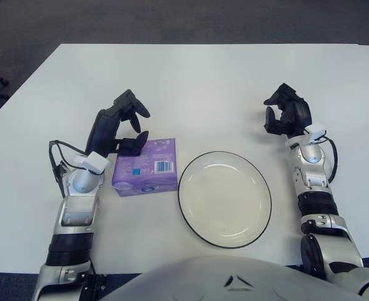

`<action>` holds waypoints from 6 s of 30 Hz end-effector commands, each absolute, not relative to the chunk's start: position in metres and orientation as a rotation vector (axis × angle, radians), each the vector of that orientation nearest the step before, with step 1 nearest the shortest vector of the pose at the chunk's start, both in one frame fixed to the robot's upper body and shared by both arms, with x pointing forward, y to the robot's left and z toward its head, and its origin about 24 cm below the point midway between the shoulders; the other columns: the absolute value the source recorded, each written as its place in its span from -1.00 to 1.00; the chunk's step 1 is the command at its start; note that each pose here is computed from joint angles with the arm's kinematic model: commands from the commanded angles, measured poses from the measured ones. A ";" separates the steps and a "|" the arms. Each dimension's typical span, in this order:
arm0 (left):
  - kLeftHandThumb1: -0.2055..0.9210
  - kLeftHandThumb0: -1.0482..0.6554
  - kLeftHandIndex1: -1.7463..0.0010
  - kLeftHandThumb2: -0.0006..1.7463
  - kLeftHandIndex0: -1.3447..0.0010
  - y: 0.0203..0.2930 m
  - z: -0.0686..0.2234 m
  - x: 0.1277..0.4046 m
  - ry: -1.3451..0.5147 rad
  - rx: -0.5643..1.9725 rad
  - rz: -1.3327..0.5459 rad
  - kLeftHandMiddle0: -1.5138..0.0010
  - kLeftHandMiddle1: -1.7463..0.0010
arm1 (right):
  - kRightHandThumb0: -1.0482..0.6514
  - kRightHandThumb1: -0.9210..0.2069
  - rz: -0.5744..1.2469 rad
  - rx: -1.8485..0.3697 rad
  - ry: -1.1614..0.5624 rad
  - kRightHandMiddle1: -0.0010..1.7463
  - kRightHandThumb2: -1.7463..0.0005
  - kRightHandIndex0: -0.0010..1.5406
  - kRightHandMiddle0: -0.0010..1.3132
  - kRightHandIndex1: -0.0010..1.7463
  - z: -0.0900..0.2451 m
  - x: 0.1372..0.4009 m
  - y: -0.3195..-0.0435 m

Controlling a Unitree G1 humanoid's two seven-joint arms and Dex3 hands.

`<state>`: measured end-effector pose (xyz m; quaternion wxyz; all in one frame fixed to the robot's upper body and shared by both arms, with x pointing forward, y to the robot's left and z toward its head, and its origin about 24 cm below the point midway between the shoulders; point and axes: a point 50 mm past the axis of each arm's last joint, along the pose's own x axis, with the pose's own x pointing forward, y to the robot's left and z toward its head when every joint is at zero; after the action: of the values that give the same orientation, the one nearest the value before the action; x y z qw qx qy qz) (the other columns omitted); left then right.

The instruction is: Put the tissue paper into the plate.

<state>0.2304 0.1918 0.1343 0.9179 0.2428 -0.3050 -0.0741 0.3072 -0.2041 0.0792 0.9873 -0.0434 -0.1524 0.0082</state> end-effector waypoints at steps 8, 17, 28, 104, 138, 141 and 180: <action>0.80 -0.62 -0.23 -0.14 0.99 0.181 0.146 0.219 -0.746 0.414 -0.318 0.73 -0.09 | -0.29 -0.13 -0.021 -0.023 -0.038 1.00 -0.35 0.67 -0.20 1.00 0.003 0.266 -0.203; 0.99 -0.72 -0.03 -0.27 1.00 0.190 0.154 0.212 -0.741 0.447 -0.318 0.73 0.19 | -0.29 -0.14 -0.024 -0.029 -0.036 1.00 -0.34 0.67 -0.20 1.00 0.003 0.266 -0.204; 1.00 -0.81 0.07 -0.28 1.00 0.202 0.160 0.201 -0.764 0.720 -0.263 0.66 0.46 | -0.29 -0.13 -0.024 -0.046 -0.036 1.00 -0.35 0.67 -0.20 1.00 0.003 0.266 -0.205; 1.00 -1.00 1.00 -0.08 1.00 0.153 0.159 0.186 -0.275 1.369 -0.551 1.00 1.00 | -0.30 -0.08 -0.021 -0.041 -0.044 1.00 -0.39 0.68 -0.16 1.00 0.005 0.266 -0.207; 1.00 -1.00 0.98 0.07 0.96 0.153 0.122 0.202 -0.033 1.337 -0.694 0.92 0.97 | -0.30 -0.07 -0.028 -0.020 -0.053 1.00 -0.39 0.68 -0.16 1.00 0.007 0.265 -0.206; 1.00 -1.00 0.97 0.07 0.95 0.154 0.118 0.203 -0.017 1.350 -0.695 0.92 0.97 | -0.30 -0.08 -0.027 -0.022 -0.054 1.00 -0.39 0.68 -0.16 1.00 0.007 0.264 -0.206; 0.44 -0.07 -0.70 -0.12 1.00 0.174 0.092 0.261 -0.135 1.419 -0.586 0.57 -0.78 | -0.30 -0.08 -0.030 -0.023 -0.048 1.00 -0.39 0.70 -0.17 1.00 0.008 0.262 -0.209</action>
<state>0.2552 0.1643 0.1184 0.7083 0.6536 -0.1085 -0.2434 0.3019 -0.2102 0.0805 0.9863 -0.0550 -0.1551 0.0064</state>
